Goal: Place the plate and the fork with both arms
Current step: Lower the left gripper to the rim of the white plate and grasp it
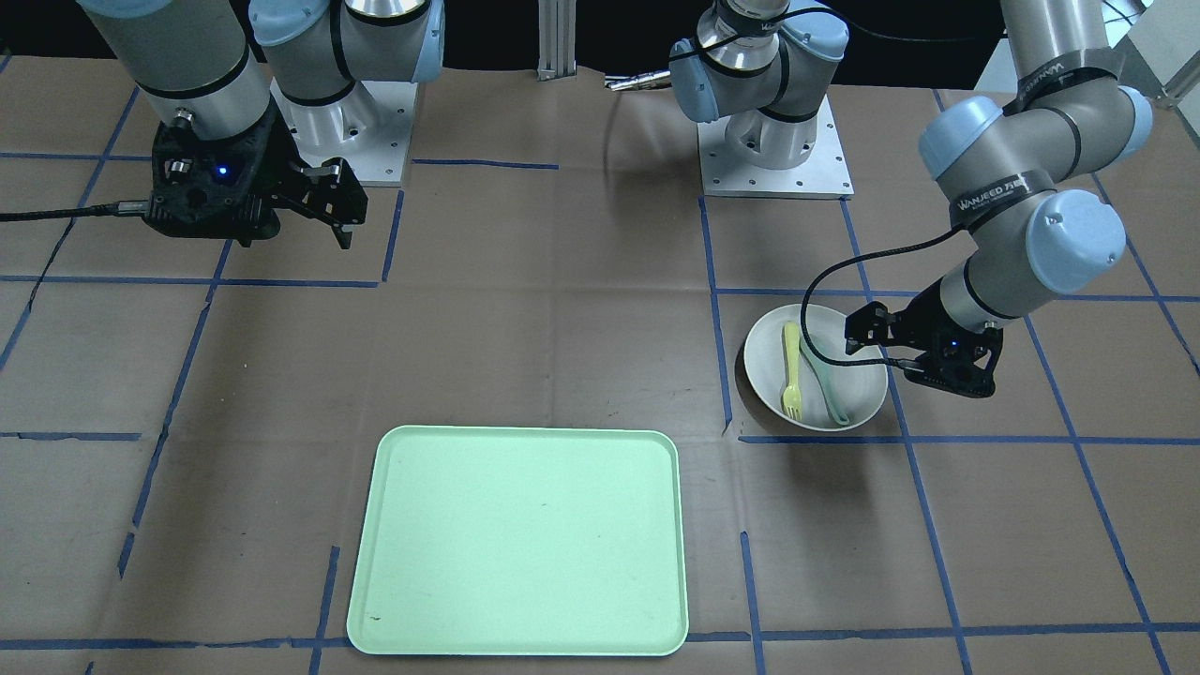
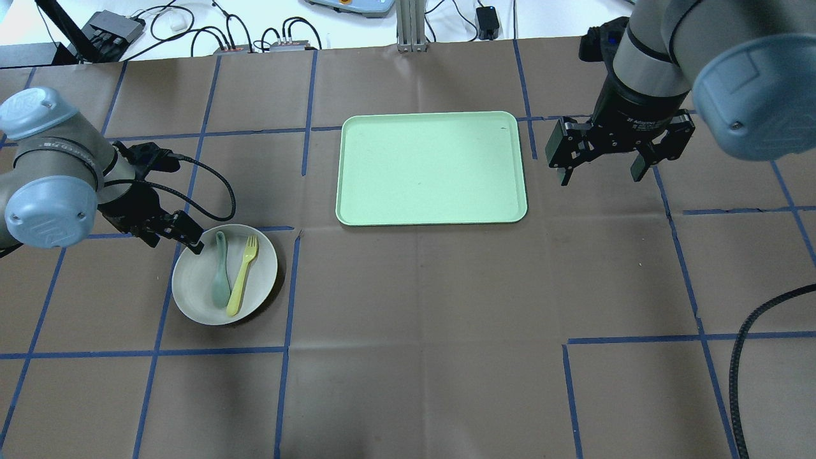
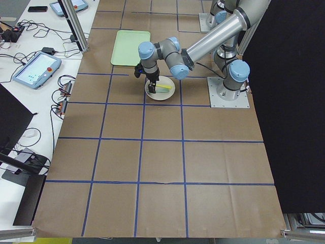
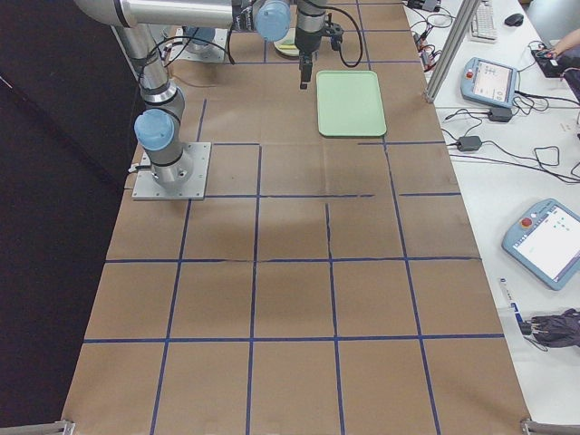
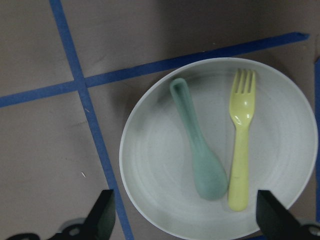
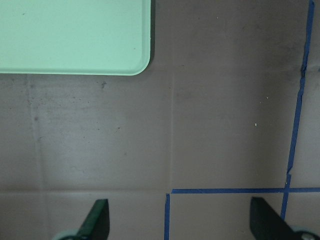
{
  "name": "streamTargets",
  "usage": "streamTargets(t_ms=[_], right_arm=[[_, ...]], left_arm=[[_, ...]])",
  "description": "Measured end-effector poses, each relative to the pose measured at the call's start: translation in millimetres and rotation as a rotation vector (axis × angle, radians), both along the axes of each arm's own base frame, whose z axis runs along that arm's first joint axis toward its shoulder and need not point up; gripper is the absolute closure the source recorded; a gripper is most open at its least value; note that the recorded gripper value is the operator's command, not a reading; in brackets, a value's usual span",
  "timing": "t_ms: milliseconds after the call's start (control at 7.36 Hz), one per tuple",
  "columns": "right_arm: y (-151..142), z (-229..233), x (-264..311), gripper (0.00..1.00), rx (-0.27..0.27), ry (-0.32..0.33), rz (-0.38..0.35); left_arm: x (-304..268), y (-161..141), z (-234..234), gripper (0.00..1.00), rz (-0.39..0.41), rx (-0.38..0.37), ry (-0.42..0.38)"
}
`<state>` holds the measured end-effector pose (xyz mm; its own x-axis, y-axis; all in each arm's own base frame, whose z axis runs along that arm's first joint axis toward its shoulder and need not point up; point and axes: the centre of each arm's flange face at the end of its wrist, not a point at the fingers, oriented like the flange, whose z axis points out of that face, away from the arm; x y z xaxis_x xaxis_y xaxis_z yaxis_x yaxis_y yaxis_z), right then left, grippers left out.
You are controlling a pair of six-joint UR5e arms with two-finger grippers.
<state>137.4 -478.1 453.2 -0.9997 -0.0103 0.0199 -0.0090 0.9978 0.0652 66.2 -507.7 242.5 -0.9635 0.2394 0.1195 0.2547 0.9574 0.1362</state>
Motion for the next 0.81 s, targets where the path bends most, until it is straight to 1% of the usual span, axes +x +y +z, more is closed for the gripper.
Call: streamTargets(t_ms=[272,543,815], right_arm=[[0.0,0.0,0.0,0.0,0.0,0.0,0.001],[0.1,0.0,0.5,0.0,0.0,-0.001,0.001],[0.1,0.0,0.3,0.0,0.0,0.0,0.0]], left_arm=[[22.0,-3.8,-23.6,0.0,-0.036,0.024,0.028],[30.1,-4.4,-36.5,0.0,-0.055,0.039,0.045],[39.5,-4.6,-49.9,0.0,-0.056,0.049,0.078]])
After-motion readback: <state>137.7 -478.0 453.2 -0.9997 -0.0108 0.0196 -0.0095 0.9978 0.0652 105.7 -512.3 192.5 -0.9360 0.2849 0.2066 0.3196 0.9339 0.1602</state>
